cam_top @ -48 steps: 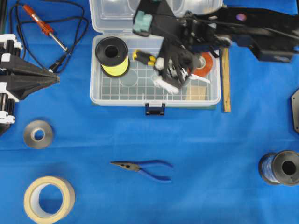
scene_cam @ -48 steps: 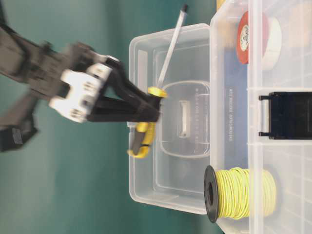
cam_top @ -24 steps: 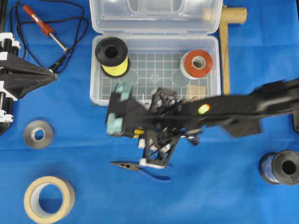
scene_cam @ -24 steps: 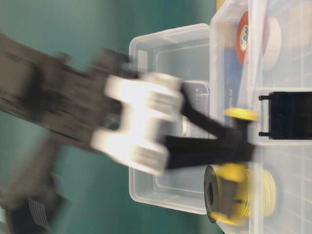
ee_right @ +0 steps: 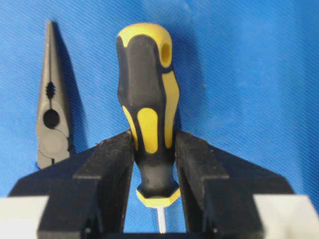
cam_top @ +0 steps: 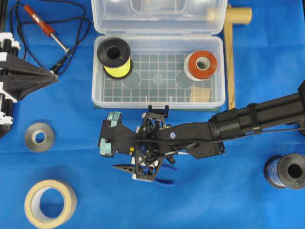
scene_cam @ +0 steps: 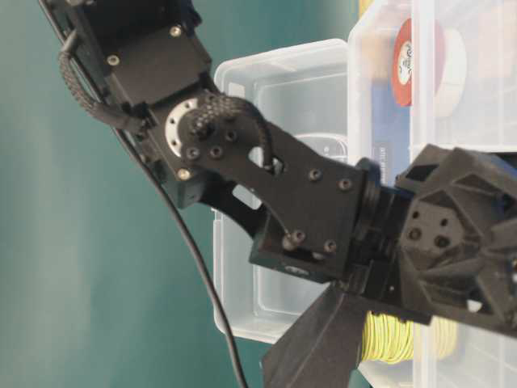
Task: Pick the screwdriver from the toolbox among several items.
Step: 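Carry the screwdriver out of the toolbox and lower it beside the pliers, then open the right gripper, release the screwdriver, and retract the arm right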
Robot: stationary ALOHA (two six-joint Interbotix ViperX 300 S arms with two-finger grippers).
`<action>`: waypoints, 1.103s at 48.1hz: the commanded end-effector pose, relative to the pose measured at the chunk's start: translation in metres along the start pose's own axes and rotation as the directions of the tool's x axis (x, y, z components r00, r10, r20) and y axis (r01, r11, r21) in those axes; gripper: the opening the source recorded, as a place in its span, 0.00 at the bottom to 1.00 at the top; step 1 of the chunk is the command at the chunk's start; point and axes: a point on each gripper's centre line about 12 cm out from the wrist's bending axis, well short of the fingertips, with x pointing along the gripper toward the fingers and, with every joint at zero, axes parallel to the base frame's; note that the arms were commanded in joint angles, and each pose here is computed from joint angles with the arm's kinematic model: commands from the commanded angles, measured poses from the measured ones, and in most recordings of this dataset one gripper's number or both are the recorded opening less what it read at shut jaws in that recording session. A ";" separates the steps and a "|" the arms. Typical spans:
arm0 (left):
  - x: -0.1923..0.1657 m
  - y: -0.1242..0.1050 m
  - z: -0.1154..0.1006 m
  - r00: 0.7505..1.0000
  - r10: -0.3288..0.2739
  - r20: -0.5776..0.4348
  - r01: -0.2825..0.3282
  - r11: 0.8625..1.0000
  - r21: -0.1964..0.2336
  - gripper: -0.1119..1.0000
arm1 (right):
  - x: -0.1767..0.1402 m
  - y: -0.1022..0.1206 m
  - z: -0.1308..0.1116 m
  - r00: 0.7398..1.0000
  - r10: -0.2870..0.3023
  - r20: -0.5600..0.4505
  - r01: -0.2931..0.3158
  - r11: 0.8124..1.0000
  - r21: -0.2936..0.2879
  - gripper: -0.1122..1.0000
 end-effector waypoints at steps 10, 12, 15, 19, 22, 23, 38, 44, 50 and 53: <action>0.000 0.000 0.006 1.000 0.003 0.012 -0.003 1.000 -0.006 0.10 | -0.016 0.003 0.008 1.000 0.009 0.016 -0.009 1.000 0.006 0.35; -0.001 0.000 0.006 1.000 0.001 0.012 -0.001 1.000 -0.006 0.10 | -0.022 0.003 0.009 1.000 0.006 0.016 -0.006 1.000 0.003 0.35; -0.001 0.000 0.006 1.000 0.001 0.011 -0.001 1.000 -0.006 0.10 | -0.035 0.003 0.012 1.000 0.009 0.028 -0.010 1.000 0.002 0.48; -0.001 0.000 0.006 1.000 0.003 0.009 -0.003 1.000 -0.006 0.10 | -0.058 0.005 0.017 0.998 0.020 0.062 -0.020 1.000 -0.006 0.70; -0.002 0.000 0.006 1.000 0.001 0.012 -0.001 1.000 -0.006 0.10 | -0.086 0.007 0.023 0.992 0.039 0.119 -0.037 0.999 -0.024 0.82; -0.002 0.000 0.006 1.000 0.001 0.012 -0.001 1.000 -0.006 0.10 | -0.094 0.008 0.024 0.990 0.043 0.135 -0.039 0.999 -0.032 0.82; -0.003 0.000 0.006 1.000 0.001 0.009 -0.001 1.000 -0.011 0.10 | -0.194 -0.009 0.000 0.928 0.063 0.368 -0.004 0.987 -0.158 0.77; -0.003 0.000 0.007 1.000 0.003 0.011 -0.002 1.000 -0.023 0.10 | -0.208 -0.031 -0.030 0.907 0.069 0.415 -0.002 0.987 -0.160 0.77; -0.003 0.000 0.006 1.000 0.001 0.011 -0.001 1.000 -0.022 0.10 | -0.224 -0.057 -0.067 0.866 0.107 0.489 -0.016 0.982 -0.186 0.77; -0.003 0.000 0.006 1.000 0.001 0.009 -0.001 1.000 -0.023 0.10 | -0.232 -0.068 -0.084 0.841 0.135 0.524 -0.032 0.979 -0.201 0.77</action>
